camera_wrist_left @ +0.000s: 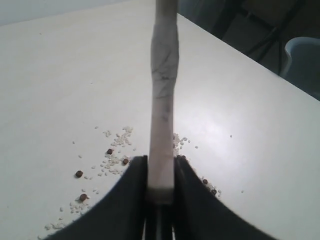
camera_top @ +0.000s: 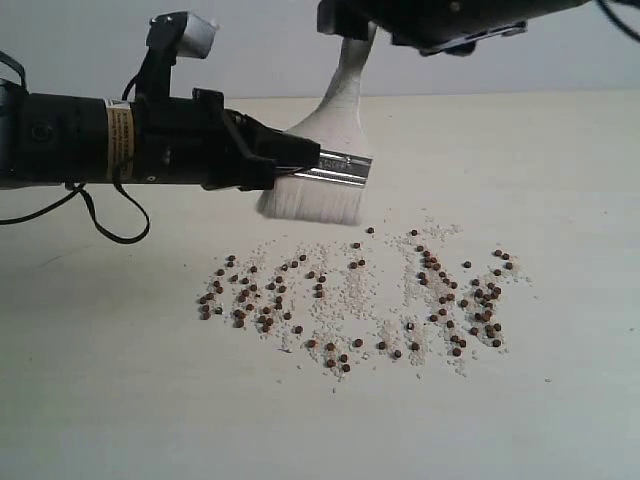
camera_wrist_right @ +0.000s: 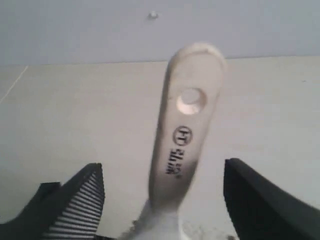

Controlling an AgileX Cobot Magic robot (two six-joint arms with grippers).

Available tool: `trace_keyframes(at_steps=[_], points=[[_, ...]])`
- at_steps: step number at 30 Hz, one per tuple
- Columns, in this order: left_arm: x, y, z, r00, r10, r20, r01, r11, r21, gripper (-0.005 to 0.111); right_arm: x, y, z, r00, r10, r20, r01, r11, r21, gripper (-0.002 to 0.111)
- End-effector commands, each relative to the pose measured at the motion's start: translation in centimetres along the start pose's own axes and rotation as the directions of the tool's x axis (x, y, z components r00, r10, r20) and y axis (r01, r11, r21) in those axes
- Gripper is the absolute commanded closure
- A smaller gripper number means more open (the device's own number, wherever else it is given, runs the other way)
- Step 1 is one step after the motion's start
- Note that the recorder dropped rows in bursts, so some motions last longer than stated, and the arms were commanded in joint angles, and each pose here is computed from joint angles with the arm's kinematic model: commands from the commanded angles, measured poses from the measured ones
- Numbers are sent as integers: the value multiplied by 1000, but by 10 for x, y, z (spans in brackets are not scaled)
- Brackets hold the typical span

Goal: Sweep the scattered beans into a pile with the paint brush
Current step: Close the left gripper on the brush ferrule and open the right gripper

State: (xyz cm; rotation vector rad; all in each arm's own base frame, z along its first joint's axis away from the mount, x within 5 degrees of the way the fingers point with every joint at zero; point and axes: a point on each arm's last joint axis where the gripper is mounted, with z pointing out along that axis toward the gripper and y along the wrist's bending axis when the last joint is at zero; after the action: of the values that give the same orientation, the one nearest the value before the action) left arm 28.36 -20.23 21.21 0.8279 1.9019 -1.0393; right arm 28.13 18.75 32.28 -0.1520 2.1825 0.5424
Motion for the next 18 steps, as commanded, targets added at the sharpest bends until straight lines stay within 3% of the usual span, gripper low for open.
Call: trace_keyframes(at_steps=[1,4,8,11,18], points=[[-2,-4,-1,999,40,-4,-40,997,64,107,-12,-17,-50,986,-167,-23,169,969,183,45],[-4,-2,-5,1000,-20,7,19,997,81,107,-13,-32,-91,968,-246,-51,249,912,326,51],[-6,4,-12,997,-71,28,68,993,95,107,-5,-57,-151,955,-284,-90,289,809,512,68],[-7,7,-14,996,-87,36,84,992,94,107,7,-71,-189,947,-306,-101,307,759,575,77],[-11,-3,-16,992,-102,70,85,975,206,107,46,-94,-255,946,-321,44,236,776,585,99]])
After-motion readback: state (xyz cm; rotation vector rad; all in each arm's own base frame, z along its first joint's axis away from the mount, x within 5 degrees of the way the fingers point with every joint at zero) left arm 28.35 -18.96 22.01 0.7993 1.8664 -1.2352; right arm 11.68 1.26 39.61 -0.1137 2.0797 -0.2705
